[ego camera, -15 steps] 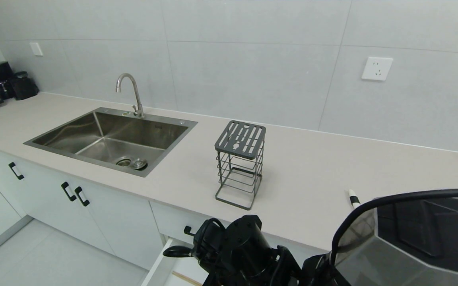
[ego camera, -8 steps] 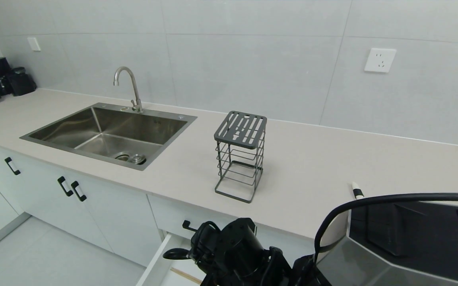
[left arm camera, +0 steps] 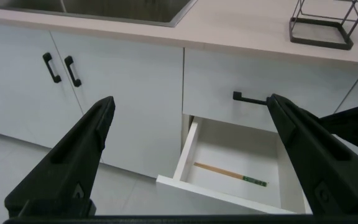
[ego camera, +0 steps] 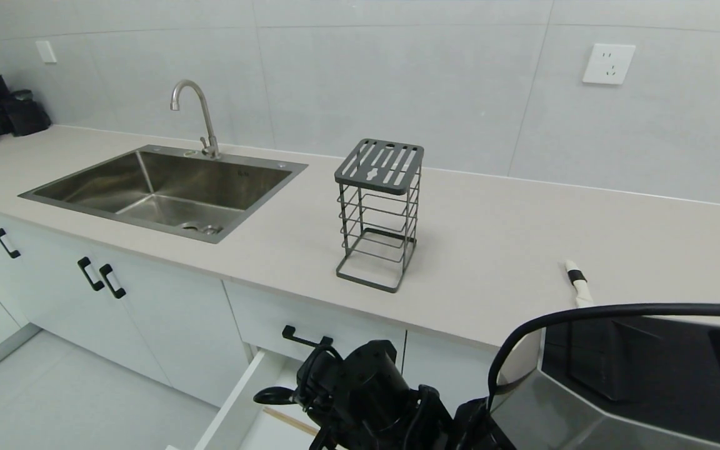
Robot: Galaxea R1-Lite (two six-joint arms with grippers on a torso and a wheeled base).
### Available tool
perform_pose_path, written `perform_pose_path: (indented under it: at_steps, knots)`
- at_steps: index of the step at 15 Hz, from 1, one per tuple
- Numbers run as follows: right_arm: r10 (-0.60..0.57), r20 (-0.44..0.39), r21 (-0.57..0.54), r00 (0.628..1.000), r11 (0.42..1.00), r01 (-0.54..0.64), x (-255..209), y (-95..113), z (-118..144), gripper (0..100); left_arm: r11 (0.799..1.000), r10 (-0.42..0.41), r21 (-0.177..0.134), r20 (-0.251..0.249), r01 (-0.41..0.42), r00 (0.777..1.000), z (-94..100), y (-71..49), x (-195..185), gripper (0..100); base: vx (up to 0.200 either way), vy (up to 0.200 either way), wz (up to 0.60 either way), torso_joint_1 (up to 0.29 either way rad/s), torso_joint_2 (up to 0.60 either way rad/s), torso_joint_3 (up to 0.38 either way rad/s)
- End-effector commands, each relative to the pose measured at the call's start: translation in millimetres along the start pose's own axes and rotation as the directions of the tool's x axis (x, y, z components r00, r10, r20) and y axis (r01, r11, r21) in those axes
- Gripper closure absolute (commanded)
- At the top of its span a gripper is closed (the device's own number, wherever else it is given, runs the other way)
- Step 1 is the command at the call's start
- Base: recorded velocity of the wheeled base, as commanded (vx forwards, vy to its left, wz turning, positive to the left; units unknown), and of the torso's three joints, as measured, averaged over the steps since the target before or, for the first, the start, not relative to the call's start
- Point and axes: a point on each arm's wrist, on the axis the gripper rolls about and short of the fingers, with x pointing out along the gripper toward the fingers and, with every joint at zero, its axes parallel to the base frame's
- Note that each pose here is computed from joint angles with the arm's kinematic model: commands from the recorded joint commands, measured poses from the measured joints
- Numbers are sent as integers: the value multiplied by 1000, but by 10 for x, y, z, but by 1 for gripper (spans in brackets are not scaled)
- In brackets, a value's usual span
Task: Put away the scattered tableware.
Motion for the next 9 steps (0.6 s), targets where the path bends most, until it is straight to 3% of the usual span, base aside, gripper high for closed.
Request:
perform_pose_path:
  at_steps: [1,4,9]
  knots:
    - [0,4,0,1000,1000,0,6,2,15,100,1000,0,0,-3,0,1000,-1,0,1,0,0,0,0,-71,154,80]
    - [1,6,-1,1000,1000,-1,71,10,11,100,1000,0,0,-1,0,1000,0,0,1,0,0,0,0,-144,305,155]
    - [4,6,-2,1000,1000,-4,116,24,4,100,1000,0,0,-1,0,1000,0,0,1,0,0,0,0,-234,486,245]
